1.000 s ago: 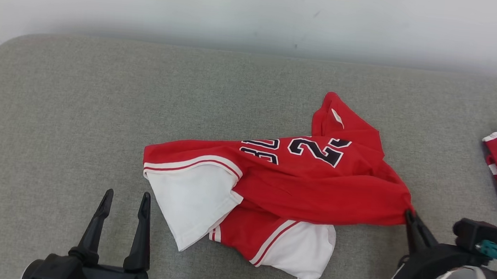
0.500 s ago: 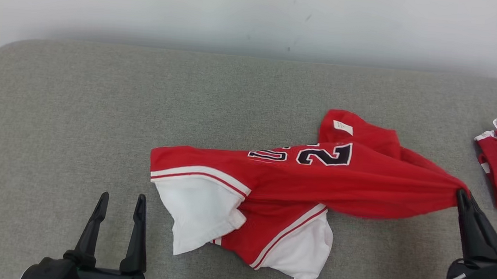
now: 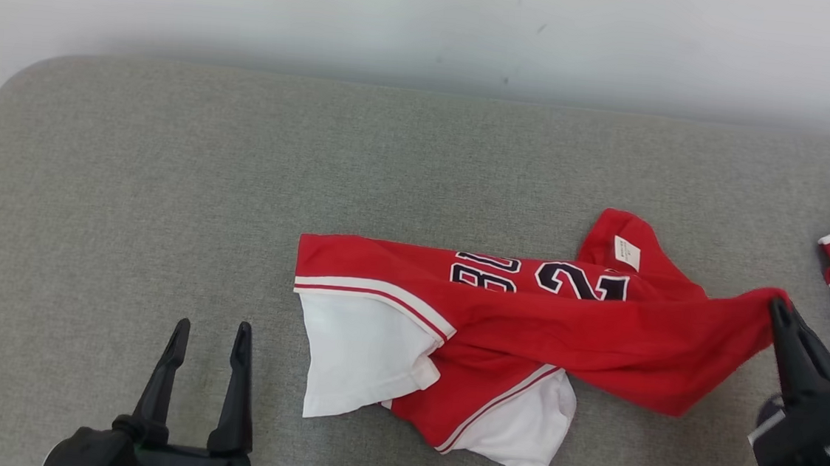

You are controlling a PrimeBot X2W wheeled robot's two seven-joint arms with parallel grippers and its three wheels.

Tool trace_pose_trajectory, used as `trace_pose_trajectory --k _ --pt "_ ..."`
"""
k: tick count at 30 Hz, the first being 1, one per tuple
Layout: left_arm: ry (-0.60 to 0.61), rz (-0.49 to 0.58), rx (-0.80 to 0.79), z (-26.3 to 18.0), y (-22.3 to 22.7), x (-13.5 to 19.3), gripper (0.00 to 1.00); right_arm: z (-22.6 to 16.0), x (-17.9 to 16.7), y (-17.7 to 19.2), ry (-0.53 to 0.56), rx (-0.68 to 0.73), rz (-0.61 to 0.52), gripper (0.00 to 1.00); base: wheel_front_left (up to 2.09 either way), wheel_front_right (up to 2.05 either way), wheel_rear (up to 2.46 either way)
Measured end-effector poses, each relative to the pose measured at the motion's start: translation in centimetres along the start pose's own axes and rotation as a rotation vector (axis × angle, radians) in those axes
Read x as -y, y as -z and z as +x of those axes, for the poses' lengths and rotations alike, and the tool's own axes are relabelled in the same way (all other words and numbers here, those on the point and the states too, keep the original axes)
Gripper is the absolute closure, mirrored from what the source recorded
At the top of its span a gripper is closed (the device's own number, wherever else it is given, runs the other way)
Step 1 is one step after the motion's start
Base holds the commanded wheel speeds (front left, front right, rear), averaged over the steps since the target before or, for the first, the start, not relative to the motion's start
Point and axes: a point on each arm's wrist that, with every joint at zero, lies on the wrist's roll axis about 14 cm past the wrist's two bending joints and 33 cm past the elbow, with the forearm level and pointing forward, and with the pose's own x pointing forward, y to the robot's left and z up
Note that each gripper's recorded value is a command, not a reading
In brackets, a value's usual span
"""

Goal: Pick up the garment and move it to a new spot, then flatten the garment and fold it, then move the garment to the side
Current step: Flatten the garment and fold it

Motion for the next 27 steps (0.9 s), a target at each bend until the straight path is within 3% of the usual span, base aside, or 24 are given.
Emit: trace_pose_trajectory --k 8,9,10,16,27 --pt "-0.017 -0.003 0.006 0.1 -0.2 -0.5 0.00 7.6 -1.0 2.8 -0.039 -0.107 0.004 1.00 0.00 0.00 0.00" --pt "-0.021 -0.003 0.006 0.1 -0.2 -0.6 0.00 8.3 -1.5 2.9 -0.051 -0.109 -0.006 0.22 0.00 0.00 0.00" --pt "-0.025 -0.001 0.008 0.0 -0.3 -0.7 0.00 9.0 -2.0 3.2 -0.062 -0.112 -0.010 0.00 0.00 0.00 0.00" --pt "-0.062 0.009 0.012 -0.7 -0.7 -1.8 0.00 10.5 -4.4 4.4 -0.129 -0.136 -0.062 0.00 0.00 0.00 0.00" --pt "-0.053 -0.001 0.002 -1.0 -0.3 -1.4 0.00 5.8 0.5 3.6 0.007 -0.105 -0.173 0.00 0.00 0.00 0.00"
